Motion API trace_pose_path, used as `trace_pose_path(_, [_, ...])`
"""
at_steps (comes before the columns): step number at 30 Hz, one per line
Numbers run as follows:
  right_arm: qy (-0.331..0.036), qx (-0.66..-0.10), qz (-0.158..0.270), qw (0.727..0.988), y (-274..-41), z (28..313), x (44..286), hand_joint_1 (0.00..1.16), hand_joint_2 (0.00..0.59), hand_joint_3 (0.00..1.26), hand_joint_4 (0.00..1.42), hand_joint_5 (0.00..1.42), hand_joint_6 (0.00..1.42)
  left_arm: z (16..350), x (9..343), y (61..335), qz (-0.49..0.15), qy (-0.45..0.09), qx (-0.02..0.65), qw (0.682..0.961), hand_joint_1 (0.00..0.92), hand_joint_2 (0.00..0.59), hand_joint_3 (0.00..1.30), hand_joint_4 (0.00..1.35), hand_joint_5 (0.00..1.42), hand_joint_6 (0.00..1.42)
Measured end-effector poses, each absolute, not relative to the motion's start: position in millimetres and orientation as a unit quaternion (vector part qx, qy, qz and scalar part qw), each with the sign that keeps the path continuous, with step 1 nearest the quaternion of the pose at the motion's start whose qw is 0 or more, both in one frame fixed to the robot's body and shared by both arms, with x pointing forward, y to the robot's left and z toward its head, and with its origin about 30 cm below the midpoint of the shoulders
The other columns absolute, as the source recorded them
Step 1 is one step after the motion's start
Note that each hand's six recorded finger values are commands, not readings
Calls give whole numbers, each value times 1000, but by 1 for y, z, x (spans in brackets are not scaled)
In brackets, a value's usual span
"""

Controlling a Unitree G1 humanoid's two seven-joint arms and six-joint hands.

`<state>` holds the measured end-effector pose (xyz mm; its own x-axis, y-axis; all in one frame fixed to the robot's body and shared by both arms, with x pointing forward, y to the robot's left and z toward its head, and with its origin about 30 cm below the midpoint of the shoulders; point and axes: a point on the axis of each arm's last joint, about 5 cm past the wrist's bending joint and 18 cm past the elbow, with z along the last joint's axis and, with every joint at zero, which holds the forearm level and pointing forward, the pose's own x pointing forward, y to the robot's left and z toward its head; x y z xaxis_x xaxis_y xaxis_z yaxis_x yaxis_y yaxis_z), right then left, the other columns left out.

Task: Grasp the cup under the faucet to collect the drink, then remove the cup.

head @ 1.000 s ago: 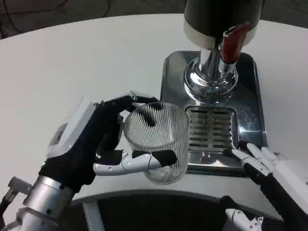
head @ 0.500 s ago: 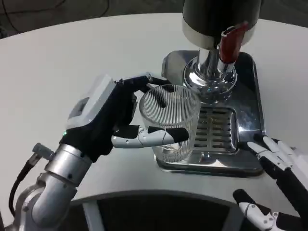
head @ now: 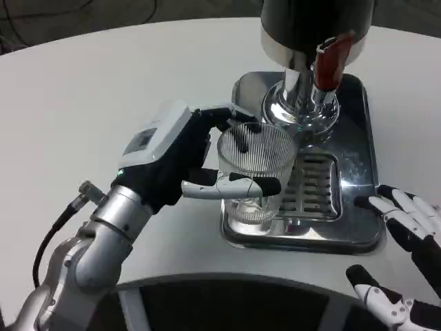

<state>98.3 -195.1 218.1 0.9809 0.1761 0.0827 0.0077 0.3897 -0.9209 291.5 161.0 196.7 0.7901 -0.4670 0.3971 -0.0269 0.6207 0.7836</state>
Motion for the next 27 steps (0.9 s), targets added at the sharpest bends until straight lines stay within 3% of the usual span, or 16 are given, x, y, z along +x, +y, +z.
trace_pose_path(16, [-76, -543, 52, 835, -198, 218, 93, 356, 432, 115, 0, 0, 0, 210, 316, 140, -148, -316, 456, 818, 480, 29, 1065, 1222, 1390, 1424])
trace_pose_path(27, [-75, -544, 48, 835, -201, 219, 87, 356, 432, 115, 0, 0, 0, 211, 324, 133, -151, -320, 465, 811, 478, 29, 1065, 1222, 1390, 1424])
